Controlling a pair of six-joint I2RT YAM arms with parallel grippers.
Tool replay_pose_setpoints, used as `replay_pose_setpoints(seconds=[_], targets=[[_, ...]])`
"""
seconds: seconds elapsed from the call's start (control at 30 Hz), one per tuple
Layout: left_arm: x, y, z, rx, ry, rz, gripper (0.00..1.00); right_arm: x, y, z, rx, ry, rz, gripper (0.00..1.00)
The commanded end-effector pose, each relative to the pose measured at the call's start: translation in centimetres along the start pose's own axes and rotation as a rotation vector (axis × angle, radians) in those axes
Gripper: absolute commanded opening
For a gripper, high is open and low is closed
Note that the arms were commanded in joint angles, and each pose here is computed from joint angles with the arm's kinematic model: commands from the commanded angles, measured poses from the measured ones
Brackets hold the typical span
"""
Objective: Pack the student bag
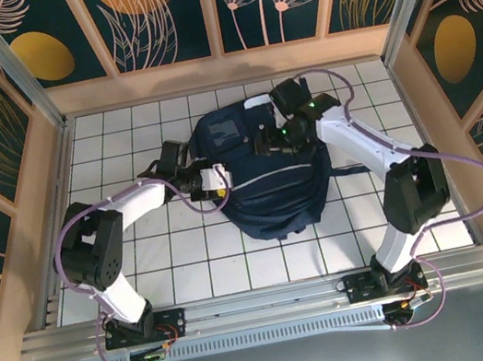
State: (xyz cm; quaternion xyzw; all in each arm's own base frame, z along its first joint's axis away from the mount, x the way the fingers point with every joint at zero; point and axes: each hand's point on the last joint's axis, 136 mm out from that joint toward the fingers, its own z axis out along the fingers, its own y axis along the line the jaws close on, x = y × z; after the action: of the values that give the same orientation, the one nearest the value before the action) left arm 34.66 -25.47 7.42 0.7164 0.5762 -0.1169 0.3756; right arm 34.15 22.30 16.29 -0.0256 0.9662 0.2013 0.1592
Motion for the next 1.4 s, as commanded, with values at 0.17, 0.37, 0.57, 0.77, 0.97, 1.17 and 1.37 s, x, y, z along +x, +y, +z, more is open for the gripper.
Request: replay_pose_setpoints(seconds=[0.17,0.37,0.57,0.77,0.97,1.17,1.37], targets=[[-1.5,-1.3,0.7,0.107,-0.073,0.039,0.44,2.0,1.2,-2.7,-0.12,-0.029,-0.088,0.64],[-3.1,-2.6,0.0,0.122,-0.124,0.04,0.43,4.1,4.3,-4.4,-0.144,-0.18,-0.578,0.67],[-4.4,-3.5,-1.6,0.086,-0.189,0.006,0.44,11.5,9.2,-5.5,-0.234,-0.498,-1.558,0.68],[-5.1,-3.8,-2.2,0.071,-0.231,-0.032,0.44,11.3,7.0,-1.0,-0.034,-0.404,-1.823,0.67],[-4.4,-3.7,-1.8,0.042,-0.206,-0.057,0.45,9.5,5.1,2.0,0.119,-0.385,-1.889,0.58],[-5.2,-2.4,-2.7,-0.007,-0.217,-0.032,0.53,6.6,4.8,1.5,0.238,-0.482,-1.808,0.08],[-4.4,0.2,-2.2,-0.046,-0.119,0.049,0.57,3.5,3.2,-2.3,0.309,-0.625,-1.787,0.0]])
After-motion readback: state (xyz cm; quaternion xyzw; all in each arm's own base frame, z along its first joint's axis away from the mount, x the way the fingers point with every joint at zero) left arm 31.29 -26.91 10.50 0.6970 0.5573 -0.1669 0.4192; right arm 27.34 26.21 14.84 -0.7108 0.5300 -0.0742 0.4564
